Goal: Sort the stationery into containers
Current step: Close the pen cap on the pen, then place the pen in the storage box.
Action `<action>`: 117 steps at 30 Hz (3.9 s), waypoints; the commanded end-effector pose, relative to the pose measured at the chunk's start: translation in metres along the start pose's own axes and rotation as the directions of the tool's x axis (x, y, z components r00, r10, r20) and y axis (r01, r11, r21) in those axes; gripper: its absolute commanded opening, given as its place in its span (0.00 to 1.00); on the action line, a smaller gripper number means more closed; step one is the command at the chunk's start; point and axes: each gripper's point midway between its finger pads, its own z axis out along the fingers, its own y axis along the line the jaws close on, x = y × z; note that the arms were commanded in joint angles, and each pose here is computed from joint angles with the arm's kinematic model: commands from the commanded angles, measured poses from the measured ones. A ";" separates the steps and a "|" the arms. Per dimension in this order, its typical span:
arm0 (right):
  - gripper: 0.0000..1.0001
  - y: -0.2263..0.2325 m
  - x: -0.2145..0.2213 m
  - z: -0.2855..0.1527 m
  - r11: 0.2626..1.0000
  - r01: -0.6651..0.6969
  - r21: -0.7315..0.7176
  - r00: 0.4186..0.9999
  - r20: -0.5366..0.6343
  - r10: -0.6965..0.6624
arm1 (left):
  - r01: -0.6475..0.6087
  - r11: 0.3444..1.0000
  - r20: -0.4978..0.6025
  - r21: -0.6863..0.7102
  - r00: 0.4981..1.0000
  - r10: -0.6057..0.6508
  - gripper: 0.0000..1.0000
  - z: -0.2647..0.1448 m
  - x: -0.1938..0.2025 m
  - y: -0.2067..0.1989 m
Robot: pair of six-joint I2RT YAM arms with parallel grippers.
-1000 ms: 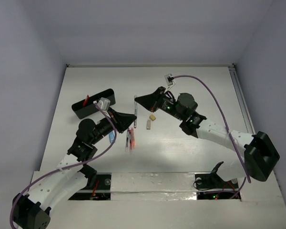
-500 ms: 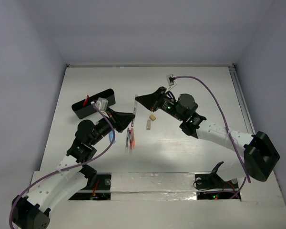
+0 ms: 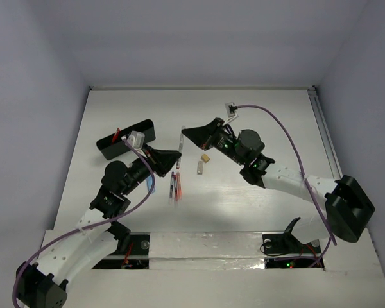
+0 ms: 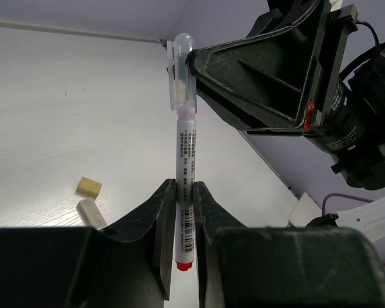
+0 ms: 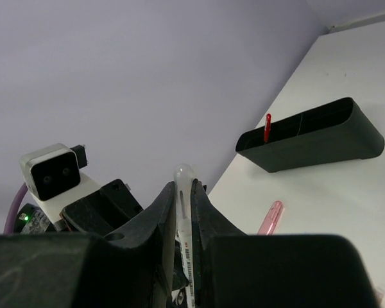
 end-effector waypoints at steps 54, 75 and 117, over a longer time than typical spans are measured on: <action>0.66 0.030 0.038 0.001 0.989 0.123 -0.084 0.971 -0.195 -0.137 | -0.055 0.984 0.100 -0.171 0.992 0.072 0.00 -0.018 -0.046 0.008; 0.11 0.030 0.059 0.038 0.987 0.072 -0.143 0.952 -0.285 -0.111 | -0.079 0.984 0.072 -0.157 0.993 0.092 0.00 -0.027 -0.044 0.002; 0.00 -0.056 0.138 0.282 0.957 0.270 -0.103 0.962 0.002 -0.272 | -0.109 0.800 0.309 -0.591 0.885 0.348 0.80 -0.144 -0.135 0.029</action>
